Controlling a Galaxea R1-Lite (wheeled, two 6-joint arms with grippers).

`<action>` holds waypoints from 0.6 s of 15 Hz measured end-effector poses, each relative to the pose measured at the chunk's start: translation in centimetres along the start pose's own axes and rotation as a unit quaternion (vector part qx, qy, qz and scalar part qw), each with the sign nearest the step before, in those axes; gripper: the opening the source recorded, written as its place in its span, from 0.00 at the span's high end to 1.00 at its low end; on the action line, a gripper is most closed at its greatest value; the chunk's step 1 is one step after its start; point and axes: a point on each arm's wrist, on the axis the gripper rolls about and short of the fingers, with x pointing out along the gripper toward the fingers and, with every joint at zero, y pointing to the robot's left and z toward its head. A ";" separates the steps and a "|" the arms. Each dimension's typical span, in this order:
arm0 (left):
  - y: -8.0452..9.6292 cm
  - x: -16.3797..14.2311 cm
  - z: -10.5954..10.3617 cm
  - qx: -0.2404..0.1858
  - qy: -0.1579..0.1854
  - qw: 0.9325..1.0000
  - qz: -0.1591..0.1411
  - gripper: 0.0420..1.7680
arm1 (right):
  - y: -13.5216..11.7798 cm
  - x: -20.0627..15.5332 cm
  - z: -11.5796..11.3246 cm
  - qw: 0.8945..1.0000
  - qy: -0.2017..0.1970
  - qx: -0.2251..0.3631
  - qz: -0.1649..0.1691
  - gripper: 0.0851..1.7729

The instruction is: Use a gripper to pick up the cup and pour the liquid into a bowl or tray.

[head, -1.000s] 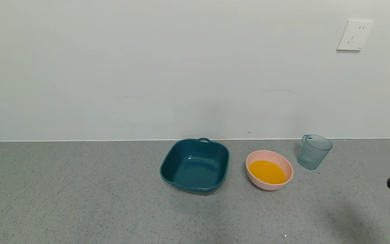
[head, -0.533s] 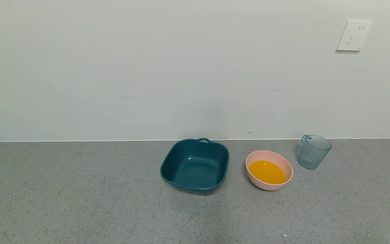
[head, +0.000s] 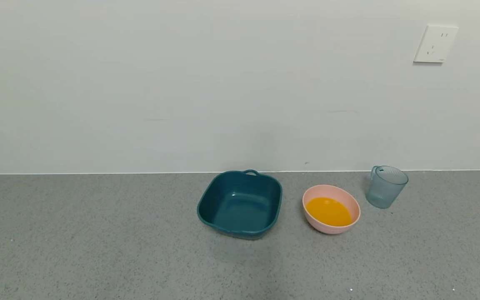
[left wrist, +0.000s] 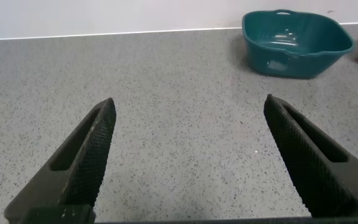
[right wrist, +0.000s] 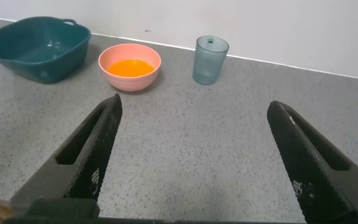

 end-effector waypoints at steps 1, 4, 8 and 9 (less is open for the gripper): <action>0.0 0.0 0.0 0.000 0.000 1.000 0.000 0.03 | 0.0 -0.1 -0.3 1.000 -0.003 0.002 -0.002 0.04; 0.0 0.0 0.0 0.000 0.000 1.000 0.000 0.03 | 0.2 -0.5 -1.5 1.000 -0.010 0.006 -0.007 0.04; 0.0 0.0 0.0 0.000 0.000 1.000 0.000 0.03 | 0.4 -0.5 -4.0 1.000 -0.007 0.007 -0.014 0.04; 0.0 0.0 0.0 0.000 0.000 1.000 0.000 0.03 | 0.5 -0.4 -4.8 1.000 -0.008 0.007 -0.015 0.04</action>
